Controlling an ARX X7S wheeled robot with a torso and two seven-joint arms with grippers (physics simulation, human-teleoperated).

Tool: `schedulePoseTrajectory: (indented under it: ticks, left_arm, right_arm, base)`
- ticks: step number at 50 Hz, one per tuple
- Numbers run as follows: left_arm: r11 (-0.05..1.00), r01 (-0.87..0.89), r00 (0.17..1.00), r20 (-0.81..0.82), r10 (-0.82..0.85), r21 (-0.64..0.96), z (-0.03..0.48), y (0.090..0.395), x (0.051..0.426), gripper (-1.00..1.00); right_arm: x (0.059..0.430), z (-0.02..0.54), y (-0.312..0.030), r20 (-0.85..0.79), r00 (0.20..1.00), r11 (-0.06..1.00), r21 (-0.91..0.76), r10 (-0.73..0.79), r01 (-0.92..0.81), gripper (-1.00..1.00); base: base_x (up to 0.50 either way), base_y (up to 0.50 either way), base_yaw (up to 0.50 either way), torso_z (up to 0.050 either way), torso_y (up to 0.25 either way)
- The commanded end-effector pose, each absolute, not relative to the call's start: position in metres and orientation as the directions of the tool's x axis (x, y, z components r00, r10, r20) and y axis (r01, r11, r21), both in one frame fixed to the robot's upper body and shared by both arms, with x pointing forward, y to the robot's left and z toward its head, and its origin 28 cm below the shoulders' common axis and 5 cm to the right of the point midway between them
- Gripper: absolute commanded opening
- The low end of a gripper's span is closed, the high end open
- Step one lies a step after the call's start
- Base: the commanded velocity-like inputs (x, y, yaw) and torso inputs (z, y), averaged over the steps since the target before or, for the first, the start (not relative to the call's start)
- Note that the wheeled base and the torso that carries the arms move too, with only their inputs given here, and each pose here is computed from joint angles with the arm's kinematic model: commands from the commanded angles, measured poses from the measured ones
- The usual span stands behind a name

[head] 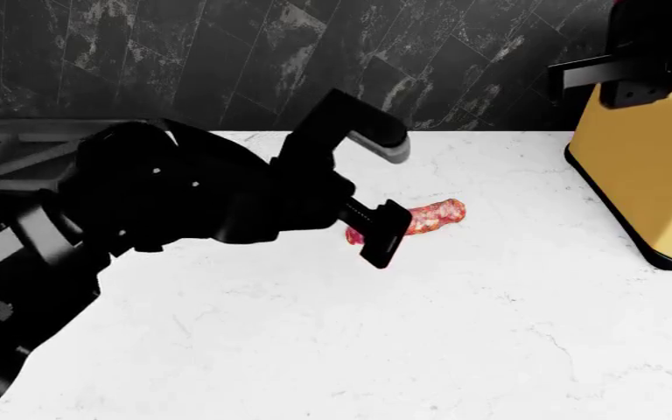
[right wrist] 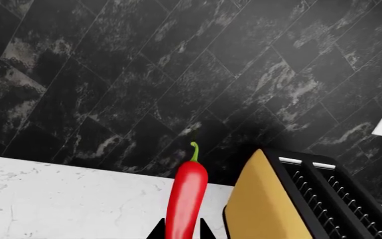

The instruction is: Place both pans onto different burners. Then place the chili pepper and the sausage on different pans.

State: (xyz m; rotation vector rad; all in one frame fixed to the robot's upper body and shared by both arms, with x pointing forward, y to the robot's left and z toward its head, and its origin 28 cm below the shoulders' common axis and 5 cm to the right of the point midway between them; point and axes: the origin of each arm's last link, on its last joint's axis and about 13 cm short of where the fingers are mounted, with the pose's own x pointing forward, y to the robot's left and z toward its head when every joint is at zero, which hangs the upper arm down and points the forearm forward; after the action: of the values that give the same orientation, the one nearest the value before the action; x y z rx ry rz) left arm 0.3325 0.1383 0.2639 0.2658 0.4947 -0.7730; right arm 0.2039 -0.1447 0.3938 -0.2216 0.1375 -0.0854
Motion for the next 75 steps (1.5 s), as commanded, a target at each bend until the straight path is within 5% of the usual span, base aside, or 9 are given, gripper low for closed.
schedulePoseTrajectory:
  ticks: [1,19,61,62,75]
  left_arm:
    - [0.703,0.710,0.605,-0.546,-0.579,0.041,0.255,0.131,0.340,1.00]
    - [0.646,0.761,0.543,-0.608,-0.580,0.064,0.240,0.116,0.337,1.00]
    - [0.638,0.740,0.568,-0.703,-0.427,0.211,0.213,0.111,0.341,1.00]
    - [0.637,0.741,0.567,-0.705,-0.427,0.210,0.212,0.111,0.341,-1.00]
    - [0.648,0.726,0.594,-0.685,-0.422,0.230,0.212,0.112,0.341,-1.00]
  right_arm:
    - [0.210,0.389,-0.146,-0.133,0.987,0.973,-0.221,-0.093,0.062,-1.00]
    - [0.216,0.387,-0.144,-0.138,0.987,0.976,-0.214,-0.080,0.049,-1.00]
    - [0.216,0.383,-0.147,-0.141,0.986,0.976,-0.209,-0.089,0.058,-1.00]
    - [0.216,0.383,-0.148,-0.141,0.986,0.976,-0.208,-0.089,0.059,-1.00]
    - [0.216,0.381,-0.147,-0.142,0.986,0.975,-0.216,-0.090,0.058,-1.00]
  base:
    - [0.00,0.00,0.00,0.000,0.000]
    - [0.00,0.00,0.00,0.000,0.000]
    - [0.00,0.00,0.00,0.000,0.000]
    - [0.00,0.00,0.00,0.000,0.000]
    - [0.00,0.00,0.00,-0.002,0.000]
